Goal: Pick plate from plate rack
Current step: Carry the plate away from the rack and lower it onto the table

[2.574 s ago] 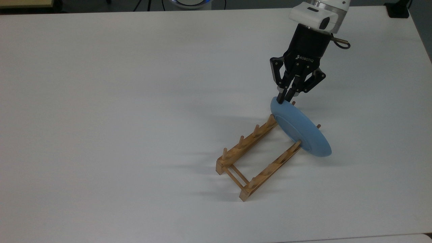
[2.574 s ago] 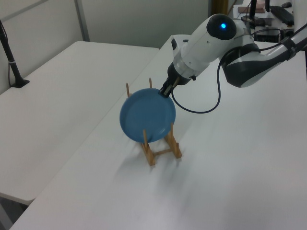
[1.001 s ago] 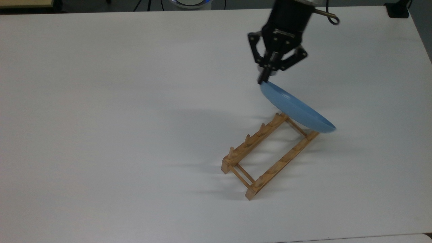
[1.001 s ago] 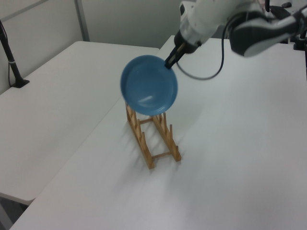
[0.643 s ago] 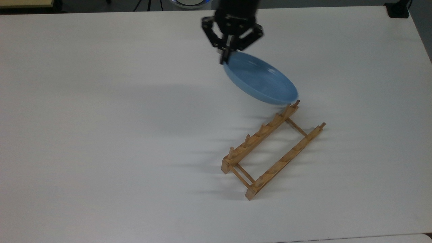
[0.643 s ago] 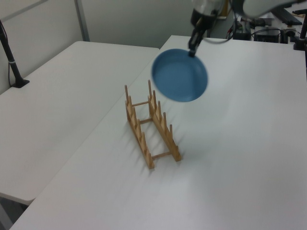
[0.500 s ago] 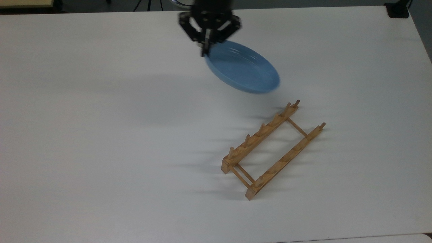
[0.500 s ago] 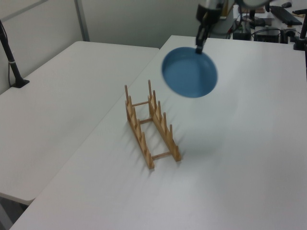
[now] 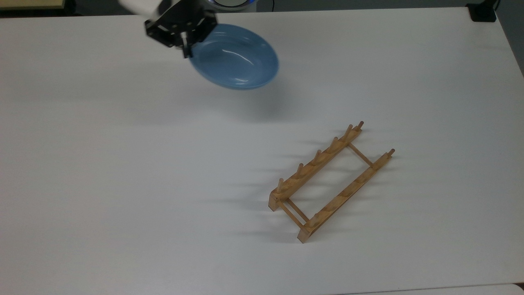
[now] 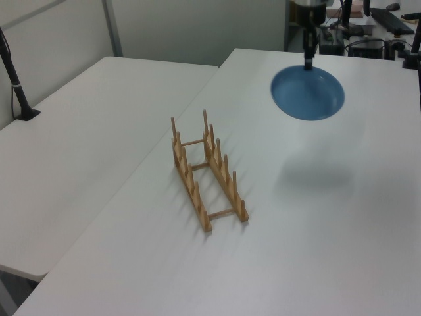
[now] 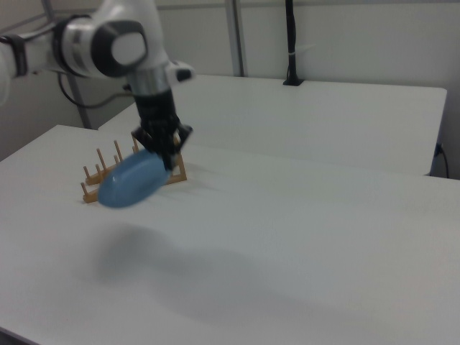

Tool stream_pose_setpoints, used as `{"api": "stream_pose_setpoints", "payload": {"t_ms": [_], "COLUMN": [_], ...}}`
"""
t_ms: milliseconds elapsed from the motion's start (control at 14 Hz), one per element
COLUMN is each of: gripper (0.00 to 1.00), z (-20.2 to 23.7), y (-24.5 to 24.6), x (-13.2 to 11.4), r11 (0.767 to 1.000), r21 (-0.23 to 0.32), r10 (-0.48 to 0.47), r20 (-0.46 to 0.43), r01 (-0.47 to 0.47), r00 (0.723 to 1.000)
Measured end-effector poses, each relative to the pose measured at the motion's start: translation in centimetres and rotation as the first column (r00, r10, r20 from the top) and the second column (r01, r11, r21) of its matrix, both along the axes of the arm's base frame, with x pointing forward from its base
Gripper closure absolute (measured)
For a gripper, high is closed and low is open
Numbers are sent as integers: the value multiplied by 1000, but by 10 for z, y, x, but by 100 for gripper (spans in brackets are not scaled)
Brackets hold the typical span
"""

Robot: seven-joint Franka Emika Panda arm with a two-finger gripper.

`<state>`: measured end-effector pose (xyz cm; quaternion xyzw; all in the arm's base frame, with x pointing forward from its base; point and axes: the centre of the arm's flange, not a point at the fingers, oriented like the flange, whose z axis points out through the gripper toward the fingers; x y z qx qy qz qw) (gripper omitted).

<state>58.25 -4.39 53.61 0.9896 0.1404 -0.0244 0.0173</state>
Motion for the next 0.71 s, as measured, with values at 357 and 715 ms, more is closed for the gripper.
{"api": "stream_pose_setpoints", "payload": {"t_ms": [357,715], "gripper": [95,95], "z": [-70,-150], "y": [-65,-117], "x": [3,16], "r11": [1000,999], "r21": [25,36], "r10": [17,-12], "r20": [-85,-69], "r01": [-15,14], "r00": [996,998]}}
